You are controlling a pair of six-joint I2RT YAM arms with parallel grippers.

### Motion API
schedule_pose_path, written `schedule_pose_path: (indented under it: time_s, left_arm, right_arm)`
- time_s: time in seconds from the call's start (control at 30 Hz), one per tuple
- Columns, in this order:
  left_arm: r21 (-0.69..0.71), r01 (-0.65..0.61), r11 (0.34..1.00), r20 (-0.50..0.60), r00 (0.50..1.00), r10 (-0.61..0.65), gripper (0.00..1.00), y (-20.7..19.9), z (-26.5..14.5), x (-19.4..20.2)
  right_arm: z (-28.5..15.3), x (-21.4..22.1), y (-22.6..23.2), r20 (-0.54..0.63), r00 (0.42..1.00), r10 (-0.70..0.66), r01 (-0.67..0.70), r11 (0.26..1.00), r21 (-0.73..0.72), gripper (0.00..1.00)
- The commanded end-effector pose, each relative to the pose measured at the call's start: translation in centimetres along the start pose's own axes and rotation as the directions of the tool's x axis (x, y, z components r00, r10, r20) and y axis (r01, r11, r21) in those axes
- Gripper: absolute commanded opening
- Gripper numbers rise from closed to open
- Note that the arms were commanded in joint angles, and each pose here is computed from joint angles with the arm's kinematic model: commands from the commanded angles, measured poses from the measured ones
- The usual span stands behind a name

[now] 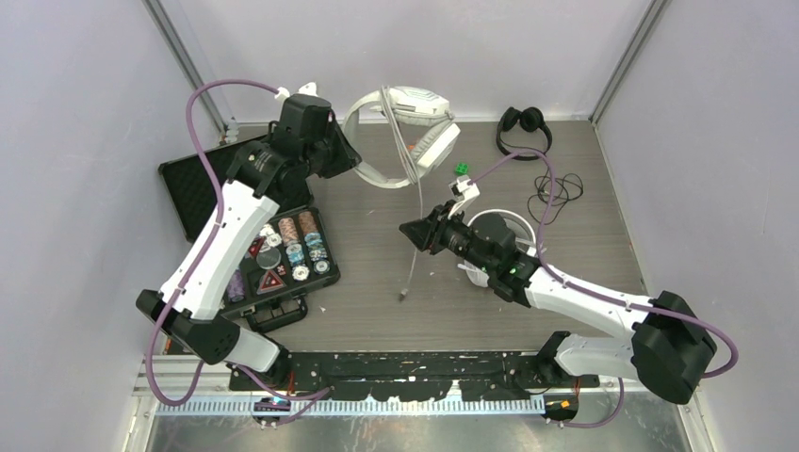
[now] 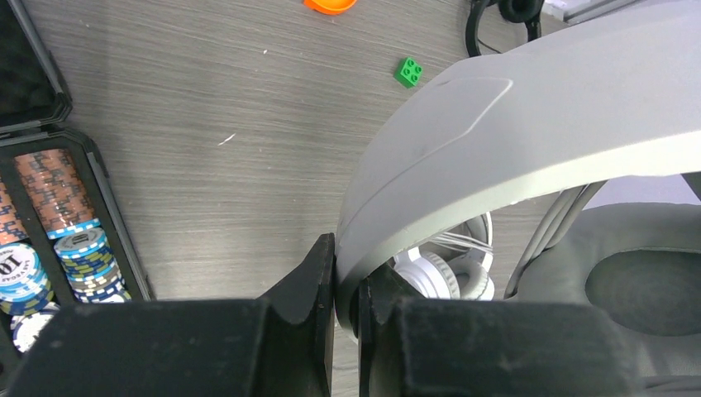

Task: Wrap the headphones
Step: Wrap the headphones cable around the headphones.

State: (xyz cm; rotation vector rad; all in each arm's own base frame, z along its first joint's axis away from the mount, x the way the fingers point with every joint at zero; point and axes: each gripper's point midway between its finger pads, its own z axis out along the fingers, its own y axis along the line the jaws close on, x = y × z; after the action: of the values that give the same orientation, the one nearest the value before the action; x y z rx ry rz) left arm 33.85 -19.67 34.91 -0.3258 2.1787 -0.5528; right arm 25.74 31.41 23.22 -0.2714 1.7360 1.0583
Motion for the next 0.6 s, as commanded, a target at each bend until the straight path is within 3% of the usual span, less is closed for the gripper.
schedule_pose_path:
  time_s: [0.0, 0.27, 0.43, 0.57]
  left_arm:
    - [0.205, 0.069, 0.976, 0.136, 0.986, -0.098, 0.0, -4.3, -4.3, -4.5]
    - [0.224, 0.065, 0.972, 0.132, 0.987, -0.096, 0.0, -4.6, -5.0, -4.5]
    - [0.232, 0.062, 0.971, 0.137, 0.986, -0.096, 0.0, -4.6, -5.4, -4.7]
    - [0.235, 0.049, 0.971, 0.138, 0.987, -0.083, 0.0, -4.8, -5.8, -4.9]
  right_arm:
    - [0.3, -1.7, 0.2, 0.125, 0.992, -0.007, 0.011, 1.0, -0.025, 0.31]
    - [1.2, 0.4, -0.9, 0.112, 0.994, 0.009, -0.006, 1.0, -0.031, 0.32]
    - [1.4, -0.1, -0.1, 0.149, 0.988, -0.033, 0.047, 0.995, -0.087, 0.44]
    - [0.7, -1.4, -0.5, 0.201, 0.973, -0.111, 0.123, 0.991, -0.048, 0.51]
